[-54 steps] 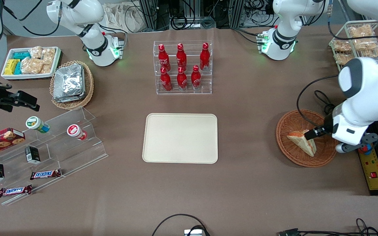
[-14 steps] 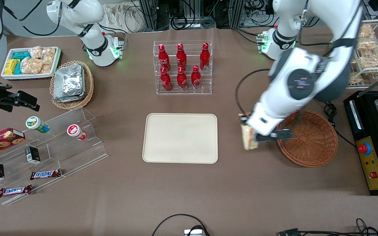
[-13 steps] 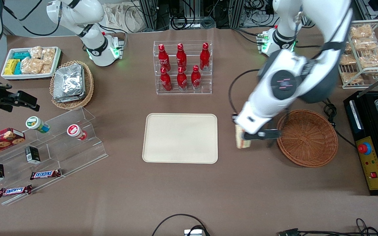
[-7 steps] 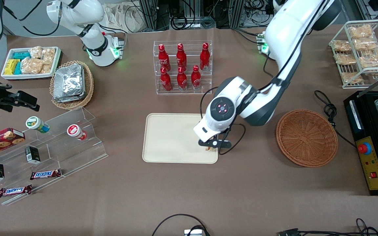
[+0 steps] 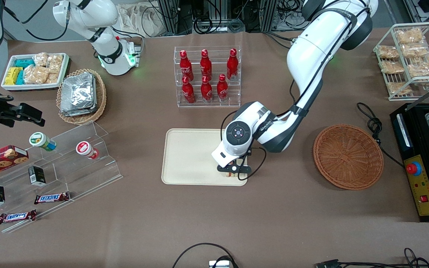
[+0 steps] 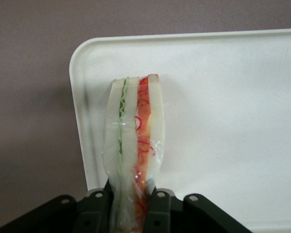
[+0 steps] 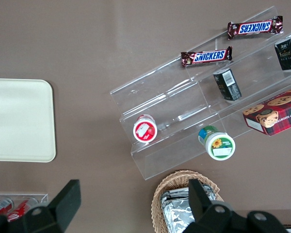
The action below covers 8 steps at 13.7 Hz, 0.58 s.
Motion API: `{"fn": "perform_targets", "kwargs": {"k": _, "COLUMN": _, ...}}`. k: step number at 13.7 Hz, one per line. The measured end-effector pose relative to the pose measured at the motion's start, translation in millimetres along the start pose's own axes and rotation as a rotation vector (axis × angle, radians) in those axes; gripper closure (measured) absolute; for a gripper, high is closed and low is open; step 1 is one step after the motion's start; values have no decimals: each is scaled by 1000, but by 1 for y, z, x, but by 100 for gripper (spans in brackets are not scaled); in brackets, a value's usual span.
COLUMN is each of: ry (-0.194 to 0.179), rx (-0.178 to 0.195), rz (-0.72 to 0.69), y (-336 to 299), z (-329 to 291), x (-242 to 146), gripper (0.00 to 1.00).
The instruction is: Place sandwich from basket to tray
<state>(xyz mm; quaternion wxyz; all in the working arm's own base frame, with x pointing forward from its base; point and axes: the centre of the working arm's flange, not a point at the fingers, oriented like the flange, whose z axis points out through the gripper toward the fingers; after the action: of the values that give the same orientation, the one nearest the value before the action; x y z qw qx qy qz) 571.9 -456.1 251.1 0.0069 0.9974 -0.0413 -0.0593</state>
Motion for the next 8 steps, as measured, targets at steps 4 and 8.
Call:
{"fn": "perform_targets", "kwargs": {"k": 4, "ry": 20, "rx": -9, "rz": -14, "y": -3, "z": -12, "x": 7, "gripper": 31}}
{"fn": "perform_targets", "kwargs": {"k": 8, "ry": 54, "rx": 2, "rz": -63, "y": -34, "z": -82, "x": 19, "gripper": 0}}
